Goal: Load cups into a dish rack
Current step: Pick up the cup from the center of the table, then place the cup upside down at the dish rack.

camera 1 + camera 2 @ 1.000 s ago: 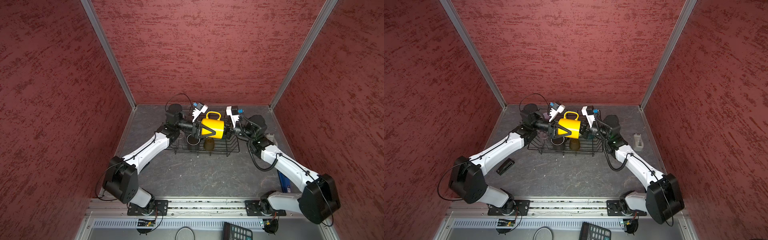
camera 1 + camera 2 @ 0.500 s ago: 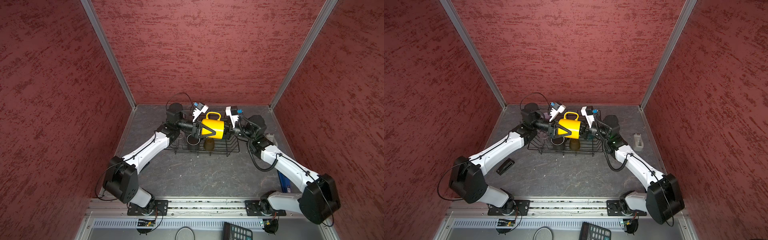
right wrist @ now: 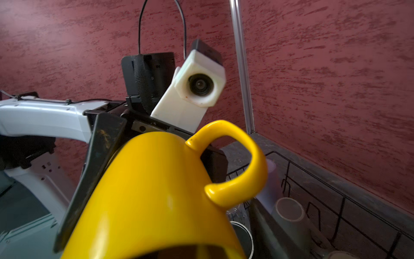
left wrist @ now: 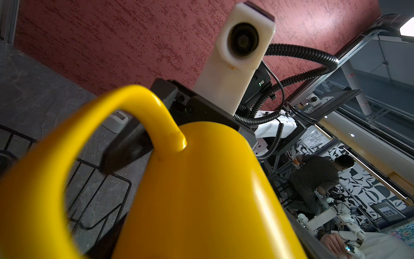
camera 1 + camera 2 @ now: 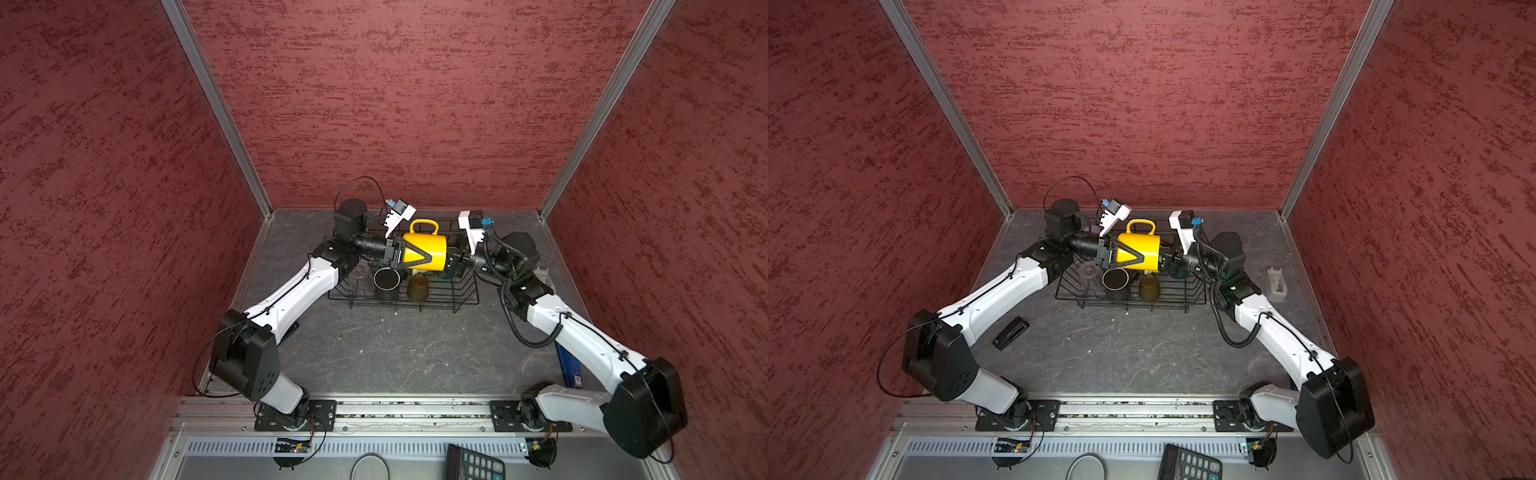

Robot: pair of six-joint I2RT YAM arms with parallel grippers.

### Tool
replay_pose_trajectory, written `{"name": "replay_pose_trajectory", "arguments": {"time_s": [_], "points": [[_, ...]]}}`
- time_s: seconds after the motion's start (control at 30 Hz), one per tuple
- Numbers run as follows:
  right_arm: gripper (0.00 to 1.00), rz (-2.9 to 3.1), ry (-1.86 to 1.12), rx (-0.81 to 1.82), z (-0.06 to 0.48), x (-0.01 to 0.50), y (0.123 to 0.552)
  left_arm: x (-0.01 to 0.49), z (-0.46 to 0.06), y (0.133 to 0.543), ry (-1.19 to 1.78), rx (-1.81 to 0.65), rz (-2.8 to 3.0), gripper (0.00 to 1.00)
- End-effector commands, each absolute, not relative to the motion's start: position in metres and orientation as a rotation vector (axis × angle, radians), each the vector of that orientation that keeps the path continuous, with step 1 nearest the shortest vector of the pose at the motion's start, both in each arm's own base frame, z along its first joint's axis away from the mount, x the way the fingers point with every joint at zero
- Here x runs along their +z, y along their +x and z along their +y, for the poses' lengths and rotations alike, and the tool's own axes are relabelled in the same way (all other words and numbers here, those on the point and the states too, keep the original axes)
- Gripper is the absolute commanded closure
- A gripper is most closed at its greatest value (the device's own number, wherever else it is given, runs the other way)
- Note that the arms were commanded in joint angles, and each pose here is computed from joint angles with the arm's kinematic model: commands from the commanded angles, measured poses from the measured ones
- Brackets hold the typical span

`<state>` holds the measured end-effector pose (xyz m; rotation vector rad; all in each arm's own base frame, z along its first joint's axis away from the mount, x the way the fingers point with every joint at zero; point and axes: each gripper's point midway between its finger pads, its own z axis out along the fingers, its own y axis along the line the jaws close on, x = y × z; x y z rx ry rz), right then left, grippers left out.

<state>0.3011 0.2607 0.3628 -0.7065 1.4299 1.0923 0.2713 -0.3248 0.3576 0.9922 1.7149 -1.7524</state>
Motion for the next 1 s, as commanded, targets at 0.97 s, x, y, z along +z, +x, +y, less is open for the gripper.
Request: {"name": "replay_pose_trajectory", "arguments": {"time_s": [0.97], "points": [[0.01, 1.829, 0.292, 0.569, 0.044, 0.274, 0.362, 0.208, -0.385, 0.316, 1.419, -0.326, 2.225, 1.00]]}}
